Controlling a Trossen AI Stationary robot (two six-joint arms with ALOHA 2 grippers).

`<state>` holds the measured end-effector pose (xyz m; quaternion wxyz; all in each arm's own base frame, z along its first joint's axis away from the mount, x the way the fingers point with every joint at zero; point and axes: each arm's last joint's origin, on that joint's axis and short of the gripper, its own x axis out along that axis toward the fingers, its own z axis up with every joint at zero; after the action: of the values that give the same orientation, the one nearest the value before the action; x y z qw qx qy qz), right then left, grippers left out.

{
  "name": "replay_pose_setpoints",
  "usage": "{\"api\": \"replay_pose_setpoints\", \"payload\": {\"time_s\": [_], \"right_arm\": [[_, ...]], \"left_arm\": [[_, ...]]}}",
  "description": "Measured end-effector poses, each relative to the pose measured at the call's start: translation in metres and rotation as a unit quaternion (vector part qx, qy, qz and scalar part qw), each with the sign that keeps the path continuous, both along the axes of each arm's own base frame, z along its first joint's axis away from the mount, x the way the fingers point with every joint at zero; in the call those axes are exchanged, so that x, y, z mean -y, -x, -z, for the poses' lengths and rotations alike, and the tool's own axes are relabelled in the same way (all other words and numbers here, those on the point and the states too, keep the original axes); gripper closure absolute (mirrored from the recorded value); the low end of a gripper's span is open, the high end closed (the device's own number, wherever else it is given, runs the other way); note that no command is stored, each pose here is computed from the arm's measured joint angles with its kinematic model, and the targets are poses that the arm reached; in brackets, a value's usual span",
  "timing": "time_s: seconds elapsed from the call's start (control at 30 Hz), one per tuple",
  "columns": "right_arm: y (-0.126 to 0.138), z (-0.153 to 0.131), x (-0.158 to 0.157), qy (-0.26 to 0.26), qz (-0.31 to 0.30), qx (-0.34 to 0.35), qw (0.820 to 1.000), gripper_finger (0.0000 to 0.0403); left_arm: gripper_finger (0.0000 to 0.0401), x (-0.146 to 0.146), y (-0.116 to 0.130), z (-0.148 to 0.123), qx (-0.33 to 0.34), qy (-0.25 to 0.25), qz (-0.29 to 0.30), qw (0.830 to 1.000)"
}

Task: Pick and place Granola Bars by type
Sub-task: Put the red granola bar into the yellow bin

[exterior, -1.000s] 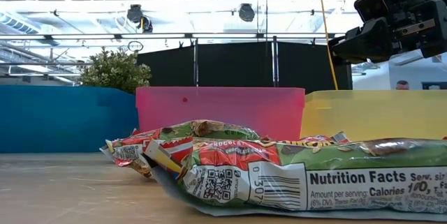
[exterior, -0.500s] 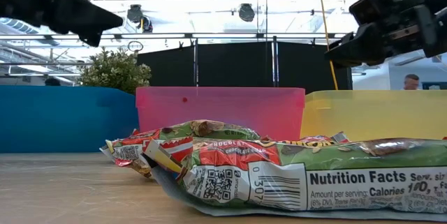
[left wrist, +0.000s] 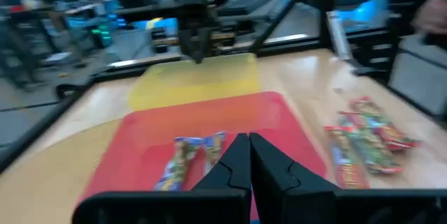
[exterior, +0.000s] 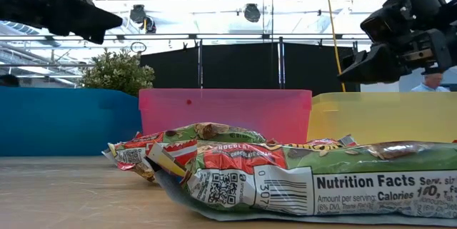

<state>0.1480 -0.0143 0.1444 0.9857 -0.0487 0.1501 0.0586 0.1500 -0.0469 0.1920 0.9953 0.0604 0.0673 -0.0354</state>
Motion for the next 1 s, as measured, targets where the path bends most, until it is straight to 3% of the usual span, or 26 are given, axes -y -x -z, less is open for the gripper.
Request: {"api": "replay_pose_setpoints", "payload": {"time_s": [0.07,0.2,0.3,0.43,0.6,0.8,0.87,1.0], "right_arm": [[-0.001,-0.003,0.000,0.002,0.000,0.019,1.000,0.0403],[-0.009,-0.021,-0.005,-0.043,-0.005,0.047,0.998,0.0403],[-0.019,-0.038,-0.023,-0.052,-0.006,0.004,0.999,0.0403],[-0.036,-0.059,-0.064,0.047,0.064,-0.040,0.996,0.0403],[-0.064,-0.082,-0.126,0.148,0.018,-0.039,0.988,0.0403],[-0.108,-0.107,-0.192,0.251,0.081,-0.054,0.963,0.0403],[-0.126,-0.114,-0.211,0.243,0.087,-0.081,0.963,0.0403],[-0.159,-0.121,-0.234,0.179,0.102,-0.137,0.969,0.0403]], "left_arm": [[0.0387,-0.002,0.000,0.000,-0.001,-0.005,-0.028,1.000],[0.0362,-0.005,0.002,0.009,-0.039,-0.008,-0.076,0.996],[0.0354,-0.007,0.003,0.013,-0.060,-0.021,-0.111,0.992],[0.0353,-0.008,0.002,0.011,-0.047,-0.025,-0.132,0.990],[0.0352,-0.008,0.003,0.016,-0.071,-0.035,-0.119,0.990],[0.0352,-0.008,0.004,0.018,-0.084,-0.060,-0.114,0.988],[0.0352,-0.008,0.004,0.018,-0.083,-0.060,-0.114,0.988],[0.0352,-0.008,0.003,0.017,-0.076,-0.059,-0.114,0.989]]}}
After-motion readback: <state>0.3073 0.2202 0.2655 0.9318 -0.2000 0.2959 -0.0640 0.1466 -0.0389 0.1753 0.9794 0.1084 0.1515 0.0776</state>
